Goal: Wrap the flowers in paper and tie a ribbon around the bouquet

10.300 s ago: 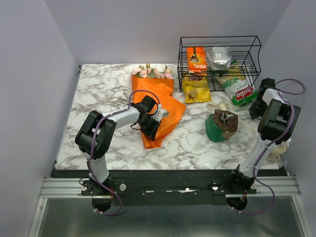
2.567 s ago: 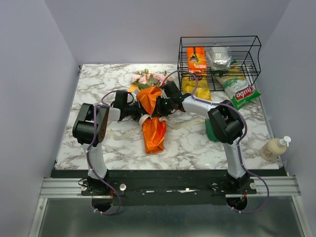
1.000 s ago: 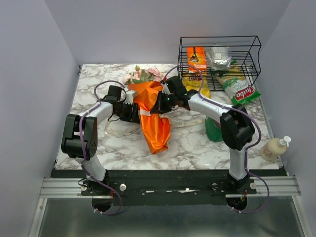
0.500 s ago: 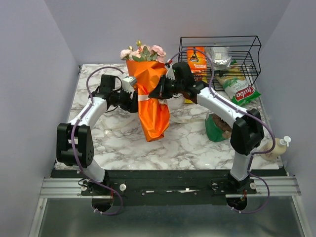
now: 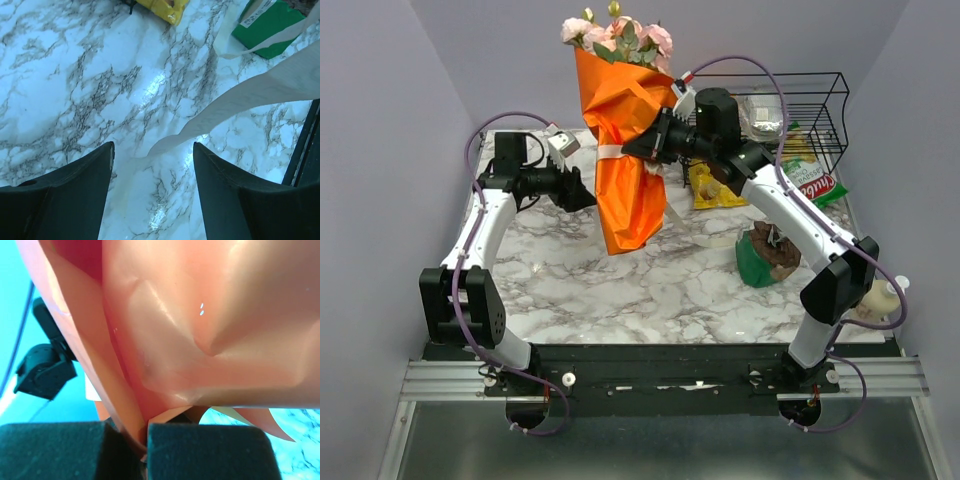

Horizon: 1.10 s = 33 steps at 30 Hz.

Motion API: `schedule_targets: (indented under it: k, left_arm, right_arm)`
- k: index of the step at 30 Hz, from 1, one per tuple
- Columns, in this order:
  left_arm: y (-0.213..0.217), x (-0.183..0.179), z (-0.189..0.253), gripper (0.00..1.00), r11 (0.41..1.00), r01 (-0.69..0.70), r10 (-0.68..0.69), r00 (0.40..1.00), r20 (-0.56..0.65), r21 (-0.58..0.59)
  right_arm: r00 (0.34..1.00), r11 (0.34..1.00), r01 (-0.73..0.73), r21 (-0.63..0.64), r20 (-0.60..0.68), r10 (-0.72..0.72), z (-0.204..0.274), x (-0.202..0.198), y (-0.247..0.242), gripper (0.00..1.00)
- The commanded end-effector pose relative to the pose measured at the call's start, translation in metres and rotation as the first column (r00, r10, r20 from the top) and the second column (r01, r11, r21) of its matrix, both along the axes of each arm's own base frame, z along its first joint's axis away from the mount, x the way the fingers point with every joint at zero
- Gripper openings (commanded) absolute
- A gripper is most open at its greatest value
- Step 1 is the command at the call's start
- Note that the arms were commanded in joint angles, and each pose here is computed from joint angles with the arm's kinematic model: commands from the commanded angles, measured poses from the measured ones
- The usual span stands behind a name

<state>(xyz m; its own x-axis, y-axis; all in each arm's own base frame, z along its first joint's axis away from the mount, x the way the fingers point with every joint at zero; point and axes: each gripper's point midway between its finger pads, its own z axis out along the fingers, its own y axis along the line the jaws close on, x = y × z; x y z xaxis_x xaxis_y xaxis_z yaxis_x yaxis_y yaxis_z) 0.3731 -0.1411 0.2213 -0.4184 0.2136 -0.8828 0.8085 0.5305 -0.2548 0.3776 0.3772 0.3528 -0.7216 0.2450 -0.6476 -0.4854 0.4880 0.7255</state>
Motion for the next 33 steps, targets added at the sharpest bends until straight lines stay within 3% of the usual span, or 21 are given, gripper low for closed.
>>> schedule_targets:
  k: [1,8,12,14,15,17,21,22,23,24,25,26,29,33]
  left_arm:
    - [-0.01,-0.017,0.044,0.69,0.994,0.102,-0.098,0.99,0.098,-0.042]
    - [-0.017,-0.041,0.069,0.56,0.98,0.184,-0.173,0.976,0.133,-0.077]
    - [-0.022,-0.083,0.075,0.55,0.946,0.31,-0.296,0.945,0.138,-0.092]
    - [-0.028,-0.113,0.078,0.55,0.901,0.409,-0.384,0.907,0.172,-0.147]
    - [-0.029,-0.14,0.064,0.57,0.863,0.492,-0.455,0.857,0.243,-0.117]
    - [-0.036,-0.163,0.059,0.61,0.828,0.534,-0.481,0.832,0.276,-0.168]
    - [-0.05,-0.172,0.04,0.72,0.786,0.597,-0.541,0.79,0.289,-0.161]
    - [-0.051,-0.174,0.04,0.72,0.792,0.582,-0.543,0.809,0.225,-0.182]
    - [-0.044,-0.169,0.025,0.72,0.83,0.548,-0.538,0.836,0.112,-0.108]
    - [-0.049,-0.113,0.004,0.68,0.906,0.42,-0.424,0.894,0.143,0.057]
    - [-0.044,-0.079,-0.002,0.64,0.993,0.08,-0.079,0.997,-0.013,0.083]
    - [-0.035,-0.071,0.005,0.63,0.98,0.079,-0.109,0.982,0.156,0.182]
    - [-0.047,-0.091,0.012,0.67,0.983,0.153,-0.163,0.982,0.093,0.106]
    - [-0.06,-0.11,0.003,0.7,0.972,0.214,-0.223,0.97,0.101,0.093]
  right_arm:
    - [0.993,0.996,0.032,0.087,0.108,-0.041,0.065,-0.007,-0.01,0.0]
    - [0.991,0.992,0.044,0.121,0.124,-0.059,0.092,-0.009,-0.013,0.0]
    - [0.991,0.987,0.049,0.15,0.116,-0.067,0.103,-0.009,-0.013,0.0]
    - [0.99,0.985,0.048,0.167,0.126,-0.07,0.112,-0.01,-0.013,0.0]
    - [0.989,0.983,0.05,0.174,0.125,-0.072,0.115,-0.01,-0.013,0.0]
    - [0.989,0.982,0.045,0.181,0.132,-0.07,0.12,-0.012,-0.014,0.0]
    - [0.99,0.983,0.052,0.178,0.121,-0.074,0.118,-0.015,-0.016,0.0]
    - [0.99,0.983,0.057,0.175,0.119,-0.078,0.116,-0.015,-0.018,0.0]
    - [0.991,0.984,0.06,0.169,0.112,-0.079,0.113,-0.016,-0.018,0.0]
    - [0.99,0.984,0.07,0.162,0.107,-0.088,0.11,-0.015,-0.02,0.0]
    - [0.99,0.985,0.073,0.157,0.105,-0.09,0.108,-0.016,-0.021,0.0]
    - [0.99,0.985,0.076,0.154,0.104,-0.093,0.107,-0.016,-0.021,0.0]
    - [0.988,0.985,0.09,0.145,0.11,-0.106,0.105,-0.016,-0.025,0.01]
    - [0.989,0.986,0.077,0.146,0.112,-0.094,0.108,-0.018,-0.023,0.0]
